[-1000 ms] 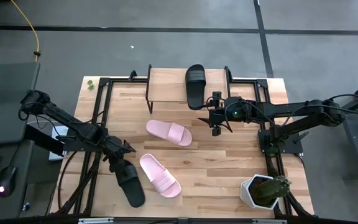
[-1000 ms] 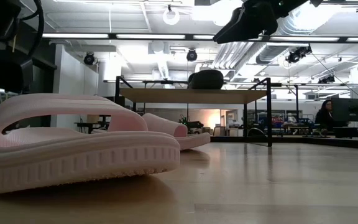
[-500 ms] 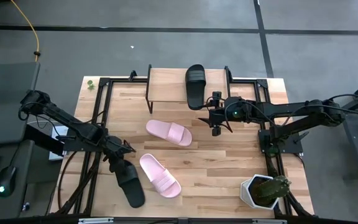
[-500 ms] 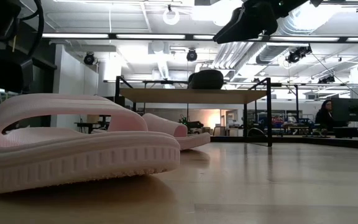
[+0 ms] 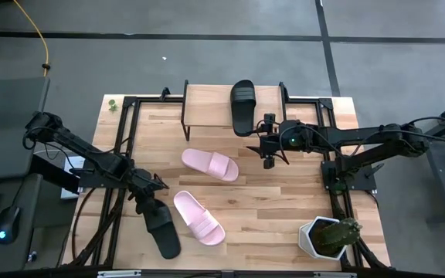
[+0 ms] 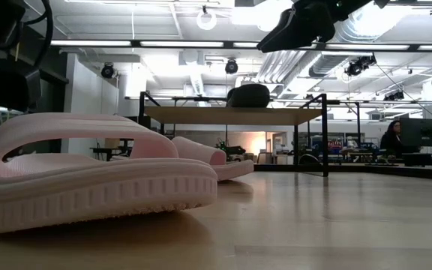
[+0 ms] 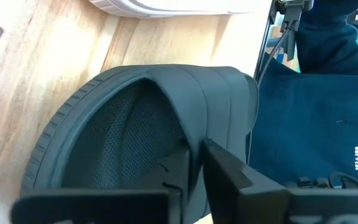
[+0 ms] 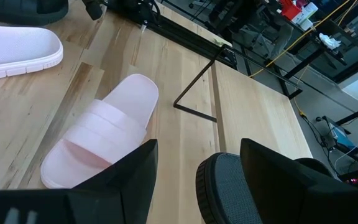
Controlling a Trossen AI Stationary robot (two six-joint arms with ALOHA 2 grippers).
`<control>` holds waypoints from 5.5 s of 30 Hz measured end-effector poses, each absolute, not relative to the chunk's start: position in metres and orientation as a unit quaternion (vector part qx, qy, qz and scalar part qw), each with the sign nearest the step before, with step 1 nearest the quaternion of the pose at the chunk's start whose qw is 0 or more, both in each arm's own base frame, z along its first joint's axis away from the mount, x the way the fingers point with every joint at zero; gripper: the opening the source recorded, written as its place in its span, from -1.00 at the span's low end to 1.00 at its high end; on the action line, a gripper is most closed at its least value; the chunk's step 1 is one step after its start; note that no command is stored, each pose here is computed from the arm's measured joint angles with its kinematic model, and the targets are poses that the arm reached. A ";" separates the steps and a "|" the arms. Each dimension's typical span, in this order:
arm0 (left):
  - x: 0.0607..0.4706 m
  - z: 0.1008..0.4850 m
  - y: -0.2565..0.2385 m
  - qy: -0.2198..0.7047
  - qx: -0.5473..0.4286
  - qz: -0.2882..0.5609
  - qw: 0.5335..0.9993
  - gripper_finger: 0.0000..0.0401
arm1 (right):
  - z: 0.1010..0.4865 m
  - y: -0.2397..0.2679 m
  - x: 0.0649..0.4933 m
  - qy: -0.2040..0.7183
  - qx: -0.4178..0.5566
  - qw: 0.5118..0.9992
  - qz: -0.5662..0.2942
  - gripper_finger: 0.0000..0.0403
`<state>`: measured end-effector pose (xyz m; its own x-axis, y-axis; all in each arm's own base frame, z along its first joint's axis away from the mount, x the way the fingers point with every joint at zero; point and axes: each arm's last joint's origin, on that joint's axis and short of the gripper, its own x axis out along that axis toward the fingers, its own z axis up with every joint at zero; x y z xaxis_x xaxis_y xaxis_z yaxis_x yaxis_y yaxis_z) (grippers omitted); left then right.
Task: Pick and place slides into the shelf
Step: Put the black slipper on the shelf
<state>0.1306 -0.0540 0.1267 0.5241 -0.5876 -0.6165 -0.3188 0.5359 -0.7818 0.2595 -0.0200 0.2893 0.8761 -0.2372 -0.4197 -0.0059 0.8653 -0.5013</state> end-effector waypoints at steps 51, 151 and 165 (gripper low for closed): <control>0.149 0.164 -0.062 0.393 -0.491 -0.210 0.749 -0.98 | 0.291 -0.020 0.260 0.230 -0.256 0.937 -0.061 0.09; 0.189 0.300 0.012 0.176 -0.433 -0.200 0.861 -0.97 | 0.308 0.148 0.327 0.042 -0.593 0.792 0.140 0.09; 0.189 0.300 0.013 0.180 -0.434 -0.202 0.859 -0.97 | 0.310 0.153 0.325 0.023 -0.602 0.785 0.144 0.09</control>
